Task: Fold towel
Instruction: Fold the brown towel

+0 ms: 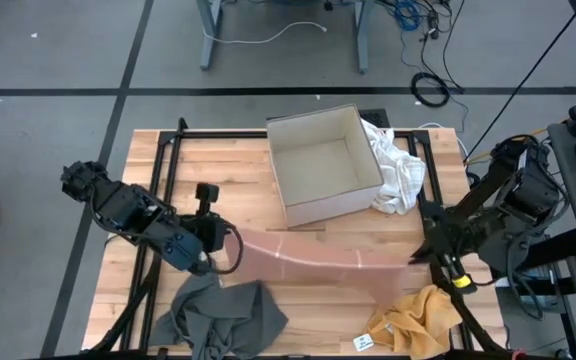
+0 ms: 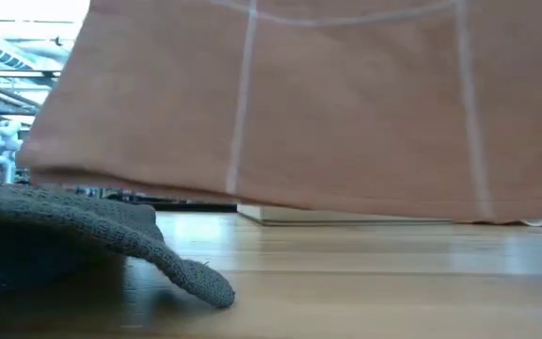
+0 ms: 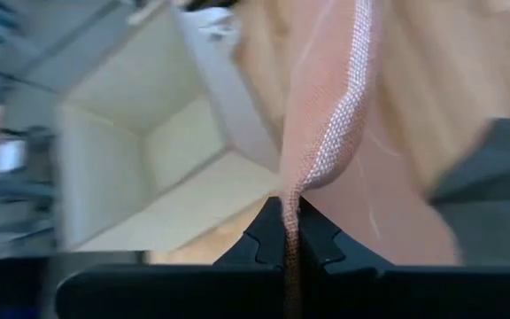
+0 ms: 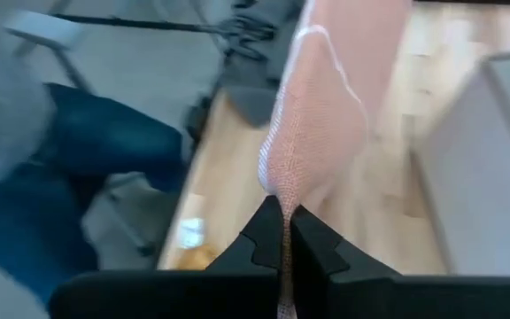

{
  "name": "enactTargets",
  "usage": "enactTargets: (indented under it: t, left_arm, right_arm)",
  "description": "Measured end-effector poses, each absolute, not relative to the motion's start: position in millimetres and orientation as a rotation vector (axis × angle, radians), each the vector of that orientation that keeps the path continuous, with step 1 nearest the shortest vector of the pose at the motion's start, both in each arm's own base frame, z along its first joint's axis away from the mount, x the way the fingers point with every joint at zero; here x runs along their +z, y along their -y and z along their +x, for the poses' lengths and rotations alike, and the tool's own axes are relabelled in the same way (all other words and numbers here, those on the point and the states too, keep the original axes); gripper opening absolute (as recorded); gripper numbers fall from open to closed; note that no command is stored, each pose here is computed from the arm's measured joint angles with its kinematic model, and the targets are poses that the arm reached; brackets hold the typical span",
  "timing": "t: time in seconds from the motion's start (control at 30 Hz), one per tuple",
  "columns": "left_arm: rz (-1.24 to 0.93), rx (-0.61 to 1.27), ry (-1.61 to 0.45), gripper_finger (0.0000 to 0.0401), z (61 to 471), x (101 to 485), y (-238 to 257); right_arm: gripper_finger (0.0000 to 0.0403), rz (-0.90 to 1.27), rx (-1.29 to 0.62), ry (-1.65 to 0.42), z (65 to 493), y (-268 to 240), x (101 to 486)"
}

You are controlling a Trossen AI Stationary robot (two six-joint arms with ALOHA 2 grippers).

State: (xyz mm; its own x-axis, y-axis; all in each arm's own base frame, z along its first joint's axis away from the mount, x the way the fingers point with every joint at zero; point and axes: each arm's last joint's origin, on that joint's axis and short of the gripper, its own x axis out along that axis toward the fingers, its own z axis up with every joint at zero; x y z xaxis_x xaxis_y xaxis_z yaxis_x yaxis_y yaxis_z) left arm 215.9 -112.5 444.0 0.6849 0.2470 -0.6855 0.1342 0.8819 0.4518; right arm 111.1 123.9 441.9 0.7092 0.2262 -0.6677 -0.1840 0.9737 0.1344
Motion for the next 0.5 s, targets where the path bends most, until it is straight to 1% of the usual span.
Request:
enactTargets:
  t: [0.17,0.33,0.4,0.5]
  left_arm:
    - [0.561,0.192,-0.814,0.0001,221,445,99]
    - [0.594,0.367,-0.813,0.0001,230,446,80]
    - [0.587,0.371,-0.819,0.0001,231,446,78]
    - [0.544,0.279,-0.844,0.0001,230,444,81]
  right_arm:
    - [0.0000,0.012,0.073,-0.771,103,-103,439]
    - [0.0000,-0.059,-0.030,-0.722,97,-86,441]
    - [0.0000,-0.080,-0.039,-0.702,96,-84,442]
    - [0.0000,-0.069,-0.018,-0.703,98,-87,441]
